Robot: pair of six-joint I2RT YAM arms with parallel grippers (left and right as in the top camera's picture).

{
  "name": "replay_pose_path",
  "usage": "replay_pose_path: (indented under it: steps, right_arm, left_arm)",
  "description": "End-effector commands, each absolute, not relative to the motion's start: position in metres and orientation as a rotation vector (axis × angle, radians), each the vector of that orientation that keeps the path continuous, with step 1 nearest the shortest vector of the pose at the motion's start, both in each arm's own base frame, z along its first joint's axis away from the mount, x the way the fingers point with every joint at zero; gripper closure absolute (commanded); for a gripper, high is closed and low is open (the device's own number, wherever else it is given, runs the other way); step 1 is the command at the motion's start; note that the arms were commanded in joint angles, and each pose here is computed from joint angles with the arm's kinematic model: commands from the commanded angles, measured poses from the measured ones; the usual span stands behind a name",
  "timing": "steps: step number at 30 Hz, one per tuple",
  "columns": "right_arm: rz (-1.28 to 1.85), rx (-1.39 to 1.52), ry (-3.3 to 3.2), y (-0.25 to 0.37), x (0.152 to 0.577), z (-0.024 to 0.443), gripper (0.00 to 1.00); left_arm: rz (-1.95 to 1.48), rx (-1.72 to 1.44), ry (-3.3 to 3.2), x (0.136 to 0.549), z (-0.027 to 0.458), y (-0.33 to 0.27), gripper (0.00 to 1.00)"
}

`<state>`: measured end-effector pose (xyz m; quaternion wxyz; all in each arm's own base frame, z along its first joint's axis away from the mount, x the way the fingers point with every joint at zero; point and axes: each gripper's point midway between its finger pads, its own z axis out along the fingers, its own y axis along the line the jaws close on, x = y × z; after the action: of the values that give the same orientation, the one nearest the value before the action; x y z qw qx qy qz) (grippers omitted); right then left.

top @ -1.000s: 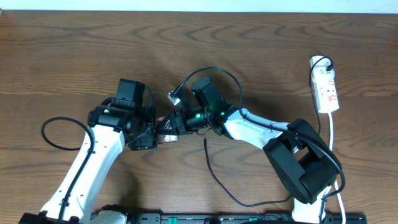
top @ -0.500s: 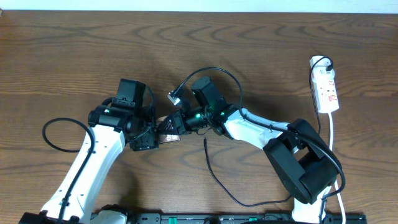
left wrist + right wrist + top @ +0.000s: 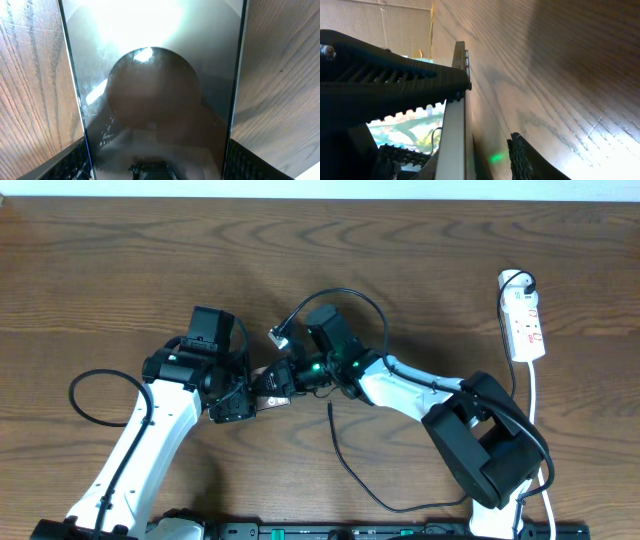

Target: Plug charger to phone and switch on socket

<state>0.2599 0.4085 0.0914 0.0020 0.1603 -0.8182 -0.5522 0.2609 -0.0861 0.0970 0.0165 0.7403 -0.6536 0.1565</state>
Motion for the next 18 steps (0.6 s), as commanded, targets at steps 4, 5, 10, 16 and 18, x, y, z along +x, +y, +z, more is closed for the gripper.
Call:
replay_pose_path:
  steps: [4, 5, 10, 16, 18]
  right_arm:
    - [-1.734, 0.499, -2.576, 0.4147, 0.2594, 0.0948, 0.70]
    - [-1.734, 0.499, -2.576, 0.4147, 0.2594, 0.0948, 0.72]
    - [-1.729, 0.473, -2.571, 0.4147, 0.2593, 0.0949, 0.82]
    - [-1.721, 0.446, -2.565, 0.4153, 0.2583, 0.0949, 0.93]
    - [-1.721, 0.448, -2.564, 0.4157, 0.2577, 0.0949, 0.96]
  left_arm:
    - [0.523, 2.277, -2.044, 0.2639, 0.1037, -0.0947, 0.93]
    - [0.526, 2.277, -2.044, 0.2643, 0.1038, -0.0949, 0.92]
    - [0.528, 2.277, -2.045, 0.2646, 0.1039, -0.0950, 0.92]
    - [0.528, 2.277, -2.045, 0.2647, 0.1039, -0.0949, 0.92]
    - [0.528, 2.277, -2.045, 0.2647, 0.1039, -0.0949, 0.93]
